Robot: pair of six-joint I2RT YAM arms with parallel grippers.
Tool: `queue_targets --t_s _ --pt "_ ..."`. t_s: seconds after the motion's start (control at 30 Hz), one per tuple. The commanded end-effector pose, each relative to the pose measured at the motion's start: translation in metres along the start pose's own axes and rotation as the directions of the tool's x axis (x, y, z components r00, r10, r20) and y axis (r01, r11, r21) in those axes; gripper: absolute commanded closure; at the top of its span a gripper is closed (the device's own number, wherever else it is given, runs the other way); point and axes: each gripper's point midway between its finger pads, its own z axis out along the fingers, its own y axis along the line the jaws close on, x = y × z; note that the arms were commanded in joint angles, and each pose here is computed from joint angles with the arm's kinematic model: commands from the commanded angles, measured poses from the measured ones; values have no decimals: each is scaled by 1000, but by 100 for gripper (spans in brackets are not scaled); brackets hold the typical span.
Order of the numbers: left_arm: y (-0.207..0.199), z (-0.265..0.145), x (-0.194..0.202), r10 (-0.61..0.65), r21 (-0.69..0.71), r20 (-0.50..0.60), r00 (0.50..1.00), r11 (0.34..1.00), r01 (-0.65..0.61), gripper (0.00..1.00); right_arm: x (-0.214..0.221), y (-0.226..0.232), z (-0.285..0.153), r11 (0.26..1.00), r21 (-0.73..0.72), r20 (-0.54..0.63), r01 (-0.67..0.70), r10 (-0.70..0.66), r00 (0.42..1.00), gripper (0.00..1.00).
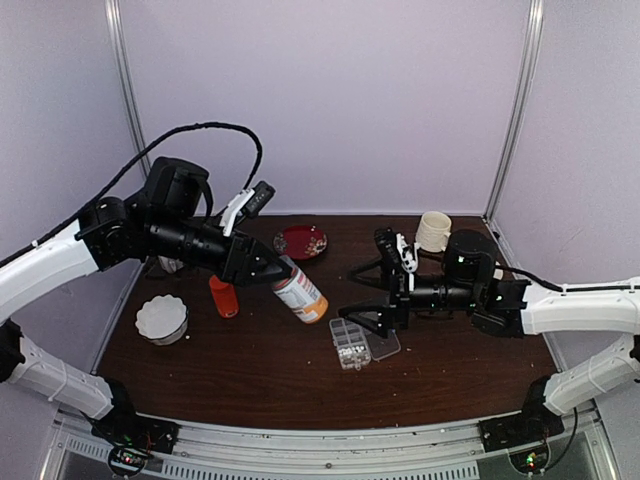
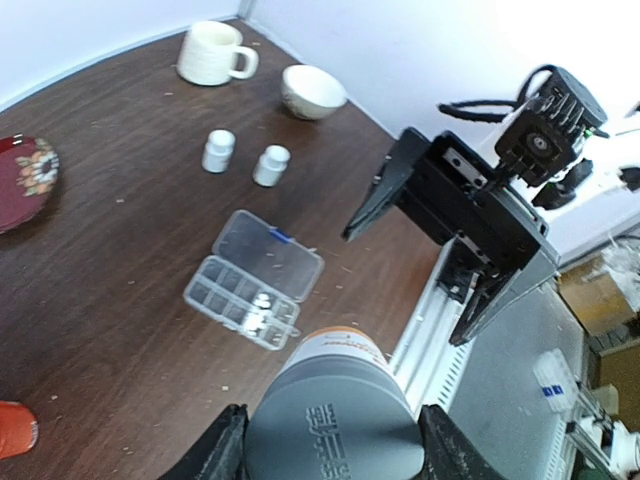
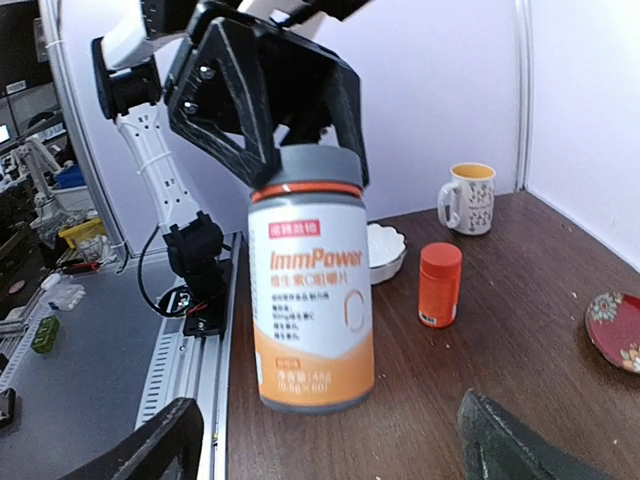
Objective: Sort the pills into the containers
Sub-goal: Hold the pill bottle.
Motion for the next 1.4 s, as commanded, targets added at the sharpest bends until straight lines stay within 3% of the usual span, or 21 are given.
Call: queue_targets --t_s 0.0,0.23,0.43,0.63,0.9,1.1,1.2,1.3,1.37 --pt "-45 -14 -29 85 163 111 990 981 -102 79 -33 26 2 990 -35 90 137 -133 987 8" --pt "-62 -15 -29 101 206 121 988 971 -124 80 -23 40 16 981 -72 19 178 -177 984 8" --pt "-65 -18 -28 110 210 134 985 968 -136 82 -18 38 29 984 -69 -39 166 -169 985 16" --pt "-63 -20 -26 111 198 143 983 970 -139 84 -13 40 33 985 -69 -62 156 -161 985 18" --pt "-62 -22 -24 110 195 149 983 971 -138 84 -15 41 34 987 -69 -59 146 -150 987 40" --pt "-60 -20 -23 104 191 151 983 973 -132 84 -17 44 38 985 -76 -64 156 -161 985 35" --pt "-59 -20 -22 102 185 152 983 974 -130 84 -18 45 40 985 -80 -67 155 -161 985 47" --pt "-57 -20 -23 96 176 156 983 977 -124 85 -17 45 42 984 -82 -76 158 -164 984 69" --pt "-54 -20 -23 81 160 159 984 981 -106 85 -17 44 42 983 -77 -79 164 -170 982 75"
